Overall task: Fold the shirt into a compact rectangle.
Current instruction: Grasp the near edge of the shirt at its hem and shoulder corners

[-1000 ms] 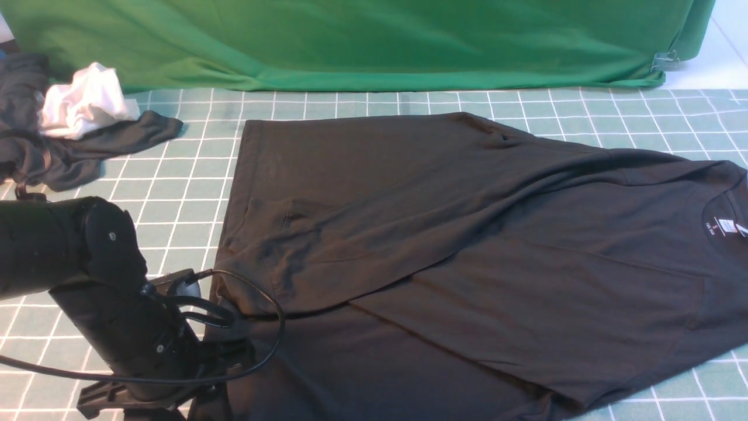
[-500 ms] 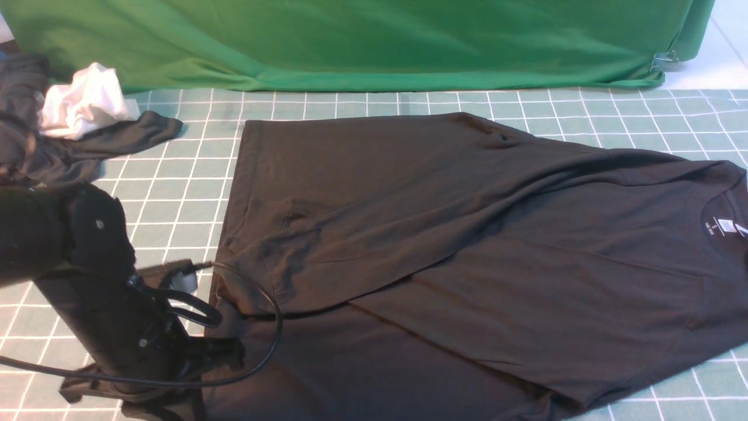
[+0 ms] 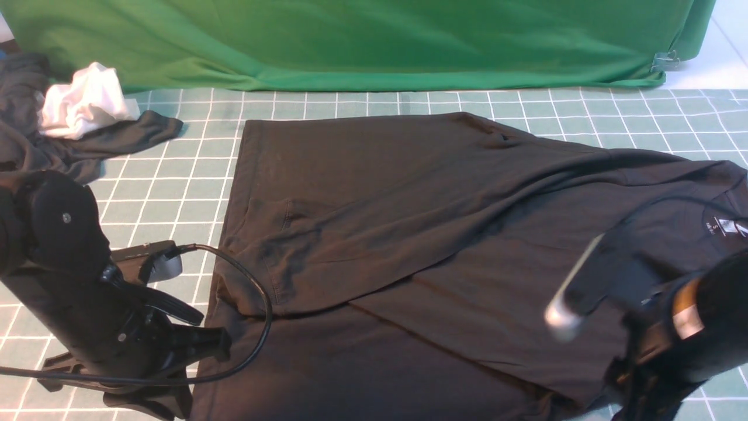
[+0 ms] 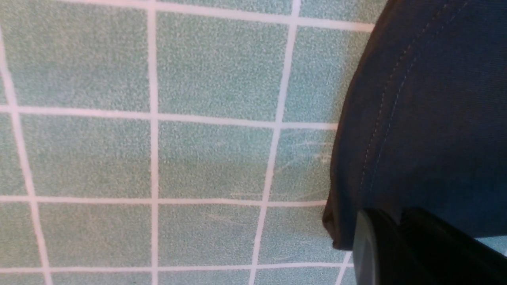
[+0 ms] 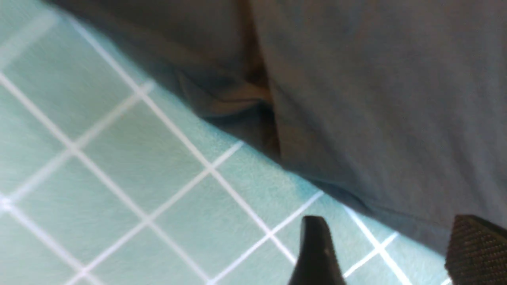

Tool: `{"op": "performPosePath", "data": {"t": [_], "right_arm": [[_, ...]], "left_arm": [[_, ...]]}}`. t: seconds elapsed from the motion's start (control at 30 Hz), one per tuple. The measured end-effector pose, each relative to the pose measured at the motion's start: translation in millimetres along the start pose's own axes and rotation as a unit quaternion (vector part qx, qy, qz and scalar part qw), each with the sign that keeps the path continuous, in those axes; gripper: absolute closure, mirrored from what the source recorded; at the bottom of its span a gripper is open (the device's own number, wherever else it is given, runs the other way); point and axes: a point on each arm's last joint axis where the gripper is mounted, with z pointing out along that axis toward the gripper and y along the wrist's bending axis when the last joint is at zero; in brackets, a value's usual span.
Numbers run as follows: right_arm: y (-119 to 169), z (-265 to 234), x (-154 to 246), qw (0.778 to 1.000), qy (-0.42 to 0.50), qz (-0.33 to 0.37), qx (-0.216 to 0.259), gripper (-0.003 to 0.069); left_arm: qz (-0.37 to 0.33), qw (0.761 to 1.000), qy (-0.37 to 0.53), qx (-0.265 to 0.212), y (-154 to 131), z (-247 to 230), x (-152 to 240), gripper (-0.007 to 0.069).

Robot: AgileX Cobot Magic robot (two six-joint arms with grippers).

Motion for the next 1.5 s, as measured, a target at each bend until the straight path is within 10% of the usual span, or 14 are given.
{"op": "performPosePath", "data": {"t": [0.47, 1.03, 1.3, 1.5], "right_arm": [[11.5, 40.2, -12.0, 0.997, 0.054, -0.062, 0.010, 0.0234], [11.4, 40.5, -15.3, 0.998, 0.036, -0.050, 0.013, 0.0233], [11.3, 40.5, -16.5, 0.998, 0.029, -0.047, 0.014, 0.0233], [11.3, 40.6, -16.9, 0.998, 0.027, -0.047, 0.014, 0.0233]], "left_arm": [[-0.006, 0.999, 0.034, 0.004, 1.4, 6.2, 9.4, 0.0562], [-0.061, 0.997, -0.004, 0.046, 3.7, 36.4, 15.3, 0.0157], [-0.043, 0.998, 0.000, 0.052, 2.4, 42.3, 11.7, 0.0259], [-0.026, 0.998, 0.000, 0.058, 1.4, 44.3, 10.7, 0.0545]]}}
